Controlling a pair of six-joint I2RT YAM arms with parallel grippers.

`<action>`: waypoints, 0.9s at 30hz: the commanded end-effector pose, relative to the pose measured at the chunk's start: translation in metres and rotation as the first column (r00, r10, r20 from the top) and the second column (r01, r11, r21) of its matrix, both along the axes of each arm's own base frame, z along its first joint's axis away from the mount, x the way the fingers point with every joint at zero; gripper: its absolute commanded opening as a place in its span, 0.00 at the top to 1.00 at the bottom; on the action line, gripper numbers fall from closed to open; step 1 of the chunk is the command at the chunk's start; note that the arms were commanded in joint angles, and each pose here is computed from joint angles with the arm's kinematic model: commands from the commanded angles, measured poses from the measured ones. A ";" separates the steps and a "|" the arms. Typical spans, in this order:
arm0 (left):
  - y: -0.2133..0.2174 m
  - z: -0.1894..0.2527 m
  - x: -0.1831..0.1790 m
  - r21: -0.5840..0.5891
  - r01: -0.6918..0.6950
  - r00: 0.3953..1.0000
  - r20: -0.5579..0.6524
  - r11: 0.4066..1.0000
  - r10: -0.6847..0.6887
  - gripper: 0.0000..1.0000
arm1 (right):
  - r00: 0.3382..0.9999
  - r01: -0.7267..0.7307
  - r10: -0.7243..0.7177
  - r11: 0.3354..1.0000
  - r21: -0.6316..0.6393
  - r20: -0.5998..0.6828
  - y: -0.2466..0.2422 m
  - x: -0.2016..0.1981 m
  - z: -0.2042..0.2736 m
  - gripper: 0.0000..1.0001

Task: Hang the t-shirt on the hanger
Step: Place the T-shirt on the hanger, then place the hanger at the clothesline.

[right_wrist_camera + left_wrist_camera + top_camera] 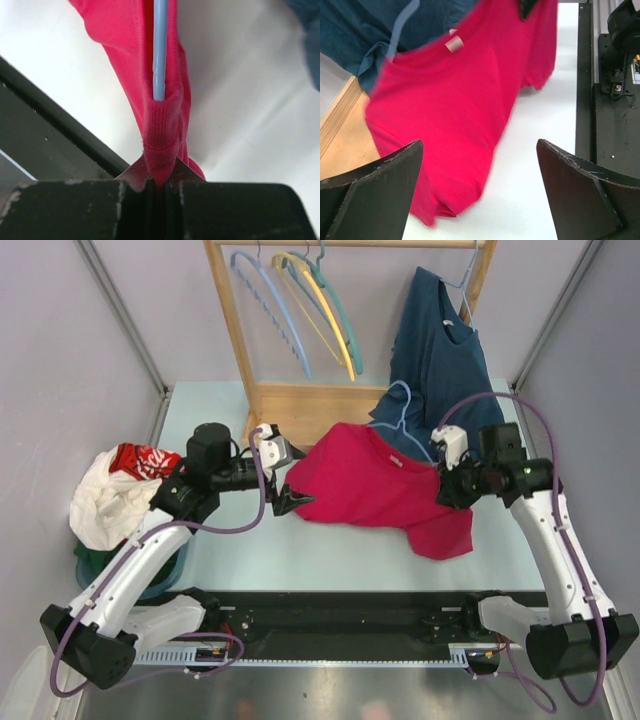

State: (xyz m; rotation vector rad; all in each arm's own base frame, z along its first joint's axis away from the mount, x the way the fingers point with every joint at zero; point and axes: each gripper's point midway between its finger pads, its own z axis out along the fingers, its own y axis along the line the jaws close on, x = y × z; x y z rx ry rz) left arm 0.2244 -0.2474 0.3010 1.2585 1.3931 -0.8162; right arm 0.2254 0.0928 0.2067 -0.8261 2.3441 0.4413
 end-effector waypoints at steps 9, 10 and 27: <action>0.009 -0.010 -0.011 -0.042 -0.036 0.999 -0.029 0.998 0.035 0.00 | 0.924 0.124 -0.172 0.980 0.158 0.341 -0.005 0.122 0.161 1.00; 0.010 -0.011 -0.012 -0.041 -0.038 0.999 -0.033 0.998 0.036 0.00 | 0.918 0.132 -0.184 0.977 0.166 0.350 -0.006 0.130 0.167 1.00; 0.017 -0.023 -0.016 -0.040 -0.061 0.997 -0.044 0.997 0.060 0.00 | 0.874 0.174 -0.280 0.944 0.281 0.398 0.002 0.220 0.218 1.00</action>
